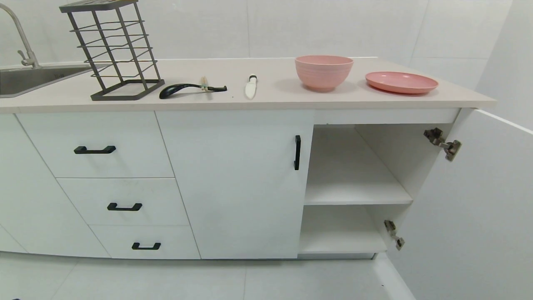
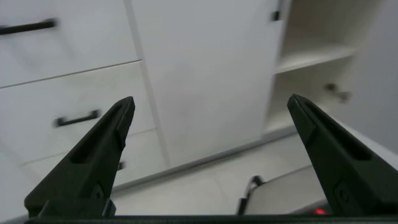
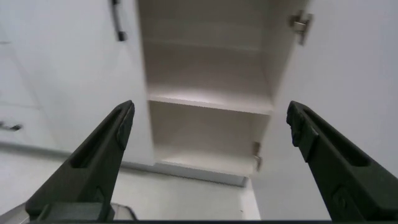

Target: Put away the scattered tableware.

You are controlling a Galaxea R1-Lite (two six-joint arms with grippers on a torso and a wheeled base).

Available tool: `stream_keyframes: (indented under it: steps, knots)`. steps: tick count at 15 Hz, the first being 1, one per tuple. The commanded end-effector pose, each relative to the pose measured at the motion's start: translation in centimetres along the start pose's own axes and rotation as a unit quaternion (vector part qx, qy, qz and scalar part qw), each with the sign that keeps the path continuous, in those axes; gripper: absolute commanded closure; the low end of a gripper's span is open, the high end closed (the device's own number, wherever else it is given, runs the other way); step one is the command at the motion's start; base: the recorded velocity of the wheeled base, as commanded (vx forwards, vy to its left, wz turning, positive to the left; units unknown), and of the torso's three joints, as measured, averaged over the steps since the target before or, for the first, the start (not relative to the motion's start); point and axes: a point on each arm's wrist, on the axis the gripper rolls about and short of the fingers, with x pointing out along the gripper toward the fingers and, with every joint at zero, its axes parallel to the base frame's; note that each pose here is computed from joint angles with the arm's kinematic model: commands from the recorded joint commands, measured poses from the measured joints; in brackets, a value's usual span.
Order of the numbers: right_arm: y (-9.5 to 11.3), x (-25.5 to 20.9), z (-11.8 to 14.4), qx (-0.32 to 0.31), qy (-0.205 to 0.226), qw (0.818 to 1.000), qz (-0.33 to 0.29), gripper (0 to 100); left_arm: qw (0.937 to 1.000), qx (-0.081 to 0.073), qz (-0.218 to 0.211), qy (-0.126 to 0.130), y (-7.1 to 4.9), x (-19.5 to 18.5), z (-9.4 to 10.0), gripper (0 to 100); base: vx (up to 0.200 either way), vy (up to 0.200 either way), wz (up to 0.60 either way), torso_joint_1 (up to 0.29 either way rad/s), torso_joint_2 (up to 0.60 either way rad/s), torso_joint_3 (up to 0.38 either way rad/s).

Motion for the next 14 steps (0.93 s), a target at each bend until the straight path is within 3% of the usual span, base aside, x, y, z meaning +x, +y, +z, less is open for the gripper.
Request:
stream_keyframes:
  steps: [1, 2, 3, 4, 12, 14]
  knots:
    - [-0.08, 0.04, -0.05, 0.001, 0.004, 1.0, -0.015, 0, 0.9981, 0.015, 0.059, -0.007, 0.07, -0.36, -0.37, 0, 0.0, 0.0, 0.0, 0.0, 0.0, 0.0]
    - [-0.11, 0.04, -0.06, -0.002, 0.005, 1.0, -0.022, 0, 0.995, 0.005, 0.098, 0.017, 0.22, -0.39, -0.84, 0, 0.0, 0.0, 0.0, 0.0, 0.0, 0.0]
    - [-0.24, 0.01, -0.47, 0.007, 0.024, 0.998, -0.054, 0, 0.991, -0.018, 0.13, 0.029, 0.35, -0.43, -1.1, 0, 0.0, 0.0, 0.0, 0.0, 0.0, 0.0]
    - [-0.29, -0.01, -0.59, 0.016, 0.03, 0.997, -0.069, 0, 0.9908, -0.036, 0.129, 0.021, 0.35, -0.42, -0.99, 0, 0.0, 0.0, 0.0, 0.0, 0.0, 0.0]
    - [-0.31, -0.02, -0.55, 0.021, 0.029, 0.997, -0.072, 0, 0.9903, -0.035, 0.133, 0.021, 0.37, -0.43, -0.99, 0, 0.0, 0.0, 0.0, 0.0, 0.0, 0.0]
    - [-0.31, 0.0, -0.55, 0.02, 0.03, 0.997, -0.072, 0, 0.9903, -0.035, 0.133, 0.021, 0.37, -0.43, -0.99, 0, 0.0, -0.2, 0.0, 0.005, 0.0, -0.005]
